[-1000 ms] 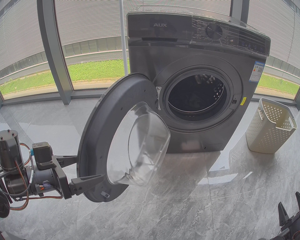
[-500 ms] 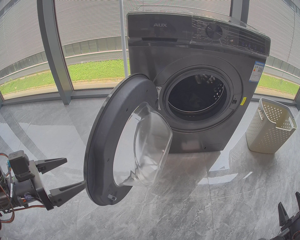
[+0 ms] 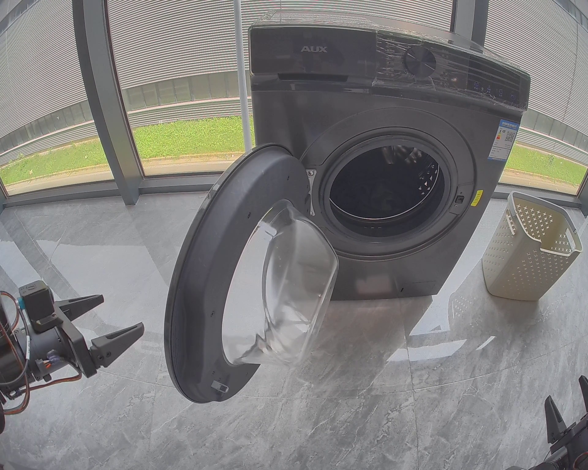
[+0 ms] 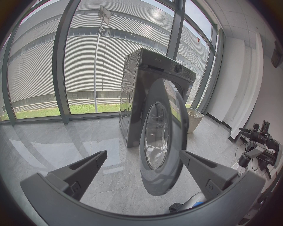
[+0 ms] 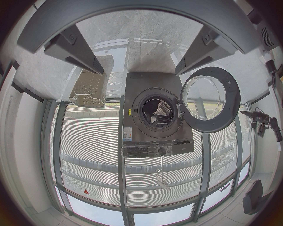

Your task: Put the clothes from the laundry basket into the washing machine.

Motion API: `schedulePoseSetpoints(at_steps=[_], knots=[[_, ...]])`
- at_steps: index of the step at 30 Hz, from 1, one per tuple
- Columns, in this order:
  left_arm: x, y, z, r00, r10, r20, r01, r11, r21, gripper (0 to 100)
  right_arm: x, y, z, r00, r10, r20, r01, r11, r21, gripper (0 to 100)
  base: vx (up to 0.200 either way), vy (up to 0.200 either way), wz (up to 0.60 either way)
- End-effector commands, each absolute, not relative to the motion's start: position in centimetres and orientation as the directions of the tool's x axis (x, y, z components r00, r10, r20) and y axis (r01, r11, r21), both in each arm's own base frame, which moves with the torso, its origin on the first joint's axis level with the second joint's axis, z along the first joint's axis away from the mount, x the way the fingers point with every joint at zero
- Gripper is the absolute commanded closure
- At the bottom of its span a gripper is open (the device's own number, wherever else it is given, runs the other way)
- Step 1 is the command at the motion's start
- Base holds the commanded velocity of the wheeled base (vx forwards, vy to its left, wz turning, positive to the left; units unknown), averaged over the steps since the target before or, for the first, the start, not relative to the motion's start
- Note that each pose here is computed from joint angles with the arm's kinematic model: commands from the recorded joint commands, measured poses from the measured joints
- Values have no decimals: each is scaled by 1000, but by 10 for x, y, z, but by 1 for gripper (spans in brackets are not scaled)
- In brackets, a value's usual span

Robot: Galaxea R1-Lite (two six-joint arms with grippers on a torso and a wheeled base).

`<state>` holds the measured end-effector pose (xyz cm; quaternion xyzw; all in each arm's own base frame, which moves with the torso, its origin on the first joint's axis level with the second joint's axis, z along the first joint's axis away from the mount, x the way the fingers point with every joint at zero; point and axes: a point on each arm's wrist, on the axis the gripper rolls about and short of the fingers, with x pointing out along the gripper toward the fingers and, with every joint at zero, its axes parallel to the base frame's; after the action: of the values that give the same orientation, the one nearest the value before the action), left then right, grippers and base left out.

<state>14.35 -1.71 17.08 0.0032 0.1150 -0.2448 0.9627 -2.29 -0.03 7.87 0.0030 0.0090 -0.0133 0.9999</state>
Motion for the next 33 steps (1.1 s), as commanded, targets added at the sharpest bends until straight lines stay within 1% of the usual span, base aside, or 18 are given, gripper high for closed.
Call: schedulePoseSetpoints(at_steps=[1, 4, 6, 9, 10, 11, 16, 18, 19, 21, 25, 26, 27, 29, 30, 31, 33], knots=[[170, -20, 162, 834, -474, -281, 474, 877, -72, 0, -23, 0, 76, 1000, -26, -14, 26, 1000, 6, 0, 0, 0, 0], [179, -24, 162, 824, -492, -281, 493, 867, -73, 0, -23, 0, 76, 1000, -26, -12, 26, 1000, 6, 0, 0, 0, 0], [184, -34, 164, 800, -536, -270, 539, 839, -71, 0, -23, 0, 76, 1000, -26, -12, 26, 1000, 6, 0, 0, 0, 0], [183, -53, 167, 747, -613, -257, 618, 783, -71, 0, -23, 0, 76, 1000, -26, -12, 26, 1000, 6, 0, 0, 0, 0], [183, -54, 167, 743, -617, -258, 623, 779, -70, 0, -23, 0, 76, 1000, -26, -14, 26, 1000, 6, 0, 0, 0, 0], [183, -64, 165, 723, -637, -267, 646, 761, -66, 0, -23, 0, 76, 1000, -26, -14, 26, 1000, 6, 0, 0, 0, 0], [188, -83, 169, 711, -650, -267, 663, 746, -51, 0, -23, 0, 76, 1000, -26, -14, 26, 1000, 6, 0, 0, 0, 0], [189, -84, 169, 709, -652, -267, 666, 744, -51, 0, -23, 0, 76, 1000, -26, -14, 26, 1000, 6, 0, 0, 0, 0], [192, -92, 171, 695, -671, -258, 684, 728, -47, 0, -23, 0, 76, 1000, -26, -14, 26, 1000, 6, 0, 0, 0, 0], [195, -99, 172, 681, -687, -253, 701, 712, -45, 0, -23, 0, 76, 1000, -26, -12, 26, 1000, 6, 0, 0, 0, 0], [204, -112, 169, 687, -680, -257, 696, 717, -39, 0, -23, 0, 76, 1000, -26, -12, 26, 1000, 6, 0, 0, 0, 0], [210, -118, 165, 698, -667, -262, 684, 728, -32, 0, -23, 0, 76, 1000, -26, -14, 26, 1000, 6, 0, 0, 0, 0], [218, -127, 162, 711, -655, -254, 673, 740, -24, 0, -23, 0, 76, 1000, -26, -12, 26, 1000, 6, 0, 0, 0, 0], [224, -133, 161, 719, -654, -237, 669, 743, -22, 0, -23, 0, 76, 1000, -26, -12, 26, 1000, 6, 0, 0, 0, 0], [231, -142, 158, 724, -655, -218, 666, 745, -24, 0, -23, 0, 76, 1000, -26, -12, 26, 1000, 6, 0, 0, 0, 0], [231, -142, 158, 724, -655, -218, 666, 745, -24, 0, -23, 0, 76, 1000, -26, -12, 26, 1000, 6, 0, 0, 0, 0], [243, -157, 156, 749, -639, -178, 644, 764, -36, 0, -23, 0, 76, 1000, -26, -14, 26, 1000, 6, 0, 0, 0, 0]])
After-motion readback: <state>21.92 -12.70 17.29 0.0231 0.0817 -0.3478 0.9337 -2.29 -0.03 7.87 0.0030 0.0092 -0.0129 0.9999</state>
